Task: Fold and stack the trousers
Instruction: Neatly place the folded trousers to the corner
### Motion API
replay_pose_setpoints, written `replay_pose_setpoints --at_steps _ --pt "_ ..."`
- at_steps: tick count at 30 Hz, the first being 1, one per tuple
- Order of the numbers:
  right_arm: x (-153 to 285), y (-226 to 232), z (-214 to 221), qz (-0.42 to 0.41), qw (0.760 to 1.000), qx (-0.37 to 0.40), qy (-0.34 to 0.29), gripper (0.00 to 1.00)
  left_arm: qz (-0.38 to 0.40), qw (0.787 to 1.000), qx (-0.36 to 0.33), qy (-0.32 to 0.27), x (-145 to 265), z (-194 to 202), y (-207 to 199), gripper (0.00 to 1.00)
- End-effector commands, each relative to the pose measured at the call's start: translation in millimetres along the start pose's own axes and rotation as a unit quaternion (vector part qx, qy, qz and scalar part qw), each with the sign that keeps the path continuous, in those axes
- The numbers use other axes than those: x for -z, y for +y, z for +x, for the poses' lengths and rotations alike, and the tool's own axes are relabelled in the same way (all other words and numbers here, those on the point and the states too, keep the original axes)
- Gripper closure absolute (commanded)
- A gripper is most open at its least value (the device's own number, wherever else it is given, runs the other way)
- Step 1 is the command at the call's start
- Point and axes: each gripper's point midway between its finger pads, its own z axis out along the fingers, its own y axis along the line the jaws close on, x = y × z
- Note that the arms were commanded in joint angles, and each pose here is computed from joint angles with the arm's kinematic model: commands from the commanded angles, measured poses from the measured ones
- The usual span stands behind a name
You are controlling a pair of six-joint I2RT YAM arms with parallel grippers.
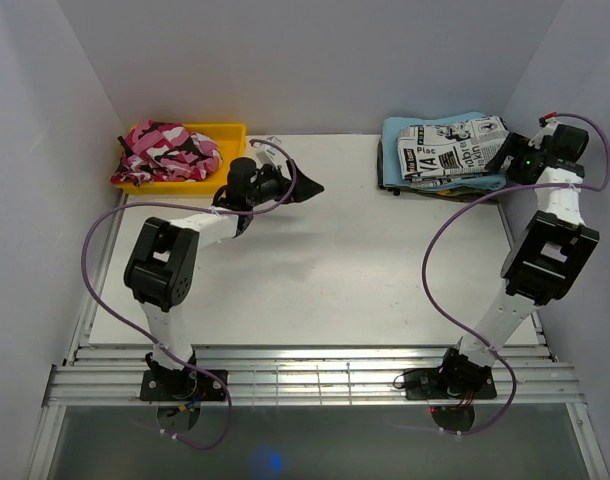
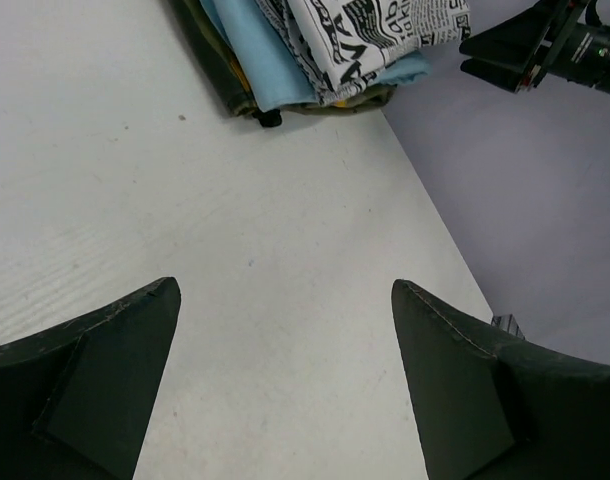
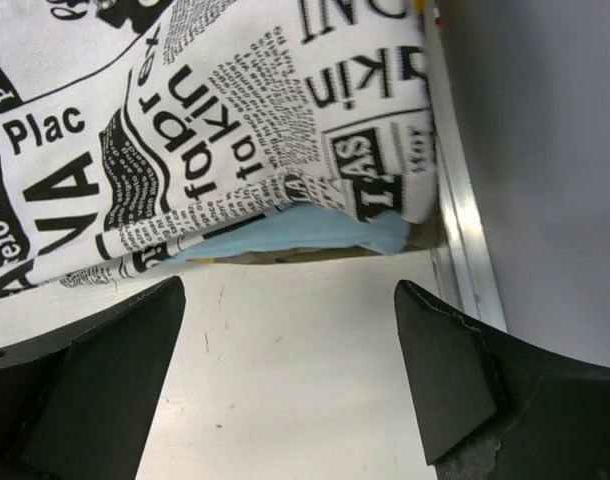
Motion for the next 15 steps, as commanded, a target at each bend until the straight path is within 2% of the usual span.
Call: replay_pose_setpoints --at_steps 1,3,6,7,8,9,10,13,14,15 --pt "49 -17 -12 0.014 0.999 -0.026 0.016 0.1 0.031 0.999 -0.024 0.005 33 -8 -43 0.02" --pt "62 -16 -7 -0.005 1.0 -0.021 0.022 0.1 0.032 0.999 -0.025 0.022 47 8 -44 0.02" --pt "72 4 -12 -0.063 0.997 0.031 0.013 0.04 0.029 0.997 -0.05 0.051 61 16 -50 0.02" --pt "75 20 -16 -0.107 0.994 0.04 0.006 0.04 -0.001 0.995 -0.031 0.09 65 24 -44 0.02" --pt "75 24 -21 -0.113 0.992 0.055 0.001 0.03 -0.027 0.992 -0.027 0.119 65 30 -33 0.02" --pt "72 36 -36 -0.12 0.988 0.095 -0.011 0.02 -0.04 0.986 -0.052 0.153 67 37 -24 0.02" --pt "69 40 -44 -0.118 0.986 0.12 -0.019 0.0 -0.072 0.975 -0.027 0.21 78 58 -12 0.02" --pt "49 51 -80 -0.096 0.971 0.208 -0.065 0.14 -0.088 0.968 -0.031 0.234 86 55 8 0.02" --pt "44 53 -90 -0.085 0.967 0.227 -0.079 0.22 -0.088 0.967 -0.022 0.236 94 62 15 0.02" --pt "29 47 -100 -0.058 0.965 0.239 -0.095 0.26 -0.089 0.971 -0.025 0.218 102 52 16 0.02"
